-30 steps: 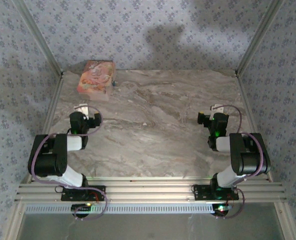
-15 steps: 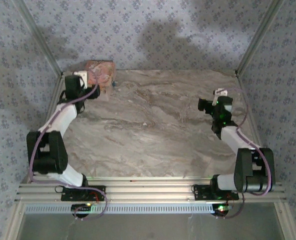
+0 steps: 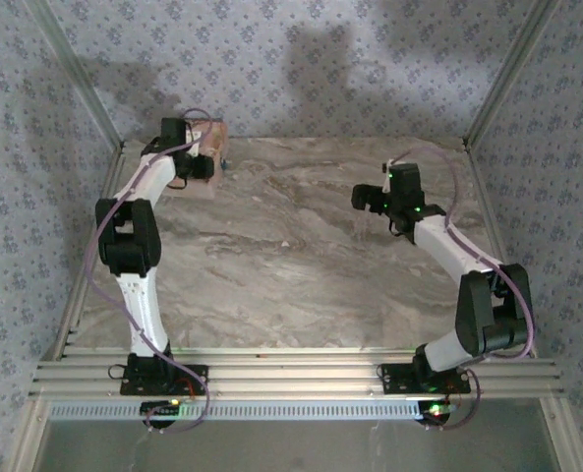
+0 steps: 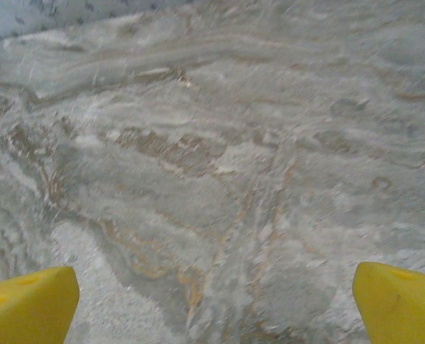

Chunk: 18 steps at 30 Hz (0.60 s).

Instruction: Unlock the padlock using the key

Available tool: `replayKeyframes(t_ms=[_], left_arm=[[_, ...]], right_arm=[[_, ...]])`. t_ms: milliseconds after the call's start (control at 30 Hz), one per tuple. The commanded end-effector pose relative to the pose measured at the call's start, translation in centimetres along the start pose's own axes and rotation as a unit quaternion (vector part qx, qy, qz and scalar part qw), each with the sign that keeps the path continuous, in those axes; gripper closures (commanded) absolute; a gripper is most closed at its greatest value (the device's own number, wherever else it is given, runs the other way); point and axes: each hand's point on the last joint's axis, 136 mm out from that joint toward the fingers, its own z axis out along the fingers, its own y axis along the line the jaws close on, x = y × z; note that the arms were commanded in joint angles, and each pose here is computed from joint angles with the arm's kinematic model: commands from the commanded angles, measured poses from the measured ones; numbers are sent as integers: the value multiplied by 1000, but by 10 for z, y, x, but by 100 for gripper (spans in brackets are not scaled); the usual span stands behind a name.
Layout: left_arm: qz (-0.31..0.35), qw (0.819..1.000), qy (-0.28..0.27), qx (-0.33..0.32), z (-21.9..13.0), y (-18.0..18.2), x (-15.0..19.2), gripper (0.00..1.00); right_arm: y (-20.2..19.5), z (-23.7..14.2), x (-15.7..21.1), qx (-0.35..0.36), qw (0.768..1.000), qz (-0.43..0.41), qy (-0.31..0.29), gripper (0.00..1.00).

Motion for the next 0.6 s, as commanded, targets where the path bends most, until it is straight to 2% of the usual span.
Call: replayKeyframes(t_ms=[0, 333, 567], left_arm=[[5, 998, 43, 35, -4, -25, 17, 59], [19, 996, 74, 46, -22, -46, 89, 62], [12, 996, 87, 33, -69, -44, 149, 62]], right_arm=[[11, -4, -1, -4, 1000, 10, 16, 0], [30, -15, 0, -15, 1000, 0, 25, 0], [48, -21, -4, -33, 999, -2, 21, 0]])
